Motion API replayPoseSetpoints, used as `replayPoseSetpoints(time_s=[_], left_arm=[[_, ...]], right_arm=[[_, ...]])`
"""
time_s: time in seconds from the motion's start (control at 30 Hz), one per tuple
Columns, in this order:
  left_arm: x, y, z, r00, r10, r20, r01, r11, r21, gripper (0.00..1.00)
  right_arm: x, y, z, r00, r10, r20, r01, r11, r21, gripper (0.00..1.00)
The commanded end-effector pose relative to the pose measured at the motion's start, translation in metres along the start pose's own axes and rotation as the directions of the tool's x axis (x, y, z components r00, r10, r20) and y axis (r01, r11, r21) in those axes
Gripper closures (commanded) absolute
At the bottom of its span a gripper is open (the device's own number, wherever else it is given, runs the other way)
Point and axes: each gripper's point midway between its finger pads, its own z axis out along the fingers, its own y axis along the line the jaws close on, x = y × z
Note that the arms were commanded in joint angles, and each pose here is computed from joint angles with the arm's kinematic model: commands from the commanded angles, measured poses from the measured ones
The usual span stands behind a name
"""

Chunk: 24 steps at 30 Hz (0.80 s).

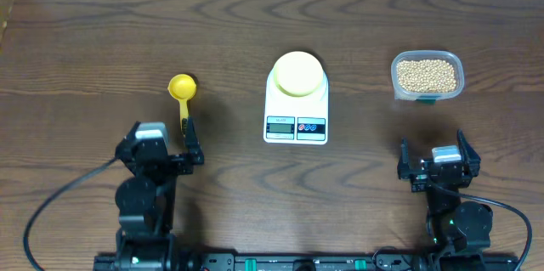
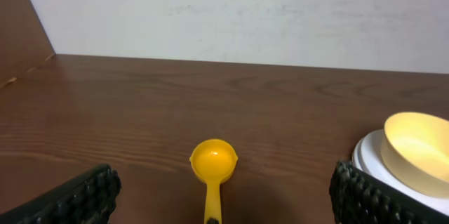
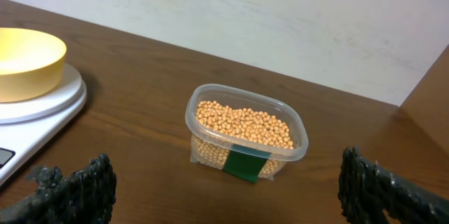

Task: Scoop item into bowl and weigh 50g on scale
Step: 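Move the left gripper forward to the yellow scoop's bowl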

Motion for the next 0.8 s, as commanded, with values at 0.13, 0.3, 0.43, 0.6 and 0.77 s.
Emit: replayPoseSetpoints(time_s=[0.13,0.3,0.43,0.6,0.77], left_arm=[[-0.038,-0.004,0.019,0.994,-0.030,-0.103,0.030,1.000,0.005,0.03],[-0.054,-0.012,0.031,0.972,-0.025,-0.235,0.034,0.999,0.034,0.02],[-0.066,-0.017,0.038,0.917,-0.069,-0.393,0.085,0.996,0.024,0.02],[-0.074,-0.018,0.048,0.834,-0.061,-0.549,0.077,0.997,0.005,0.02],[-0.066,-0.019,0.070,0.754,-0.041,-0.655,0.058,0.998,0.003,0.03]], right_arm=[[0.002,0.002,0.000,1.000,0.013,0.000,-0.013,1.000,-0.009,0.01],[0.002,0.002,0.000,1.000,0.013,0.000,-0.013,1.000,-0.009,0.01],[0.002,0.002,0.000,1.000,0.013,0.000,-0.013,1.000,-0.009,0.01],[0.002,0.002,0.000,1.000,0.013,0.001,-0.013,1.000,-0.008,0.01],[0.002,0.002,0.000,1.000,0.013,0.000,-0.013,1.000,-0.009,0.01]])
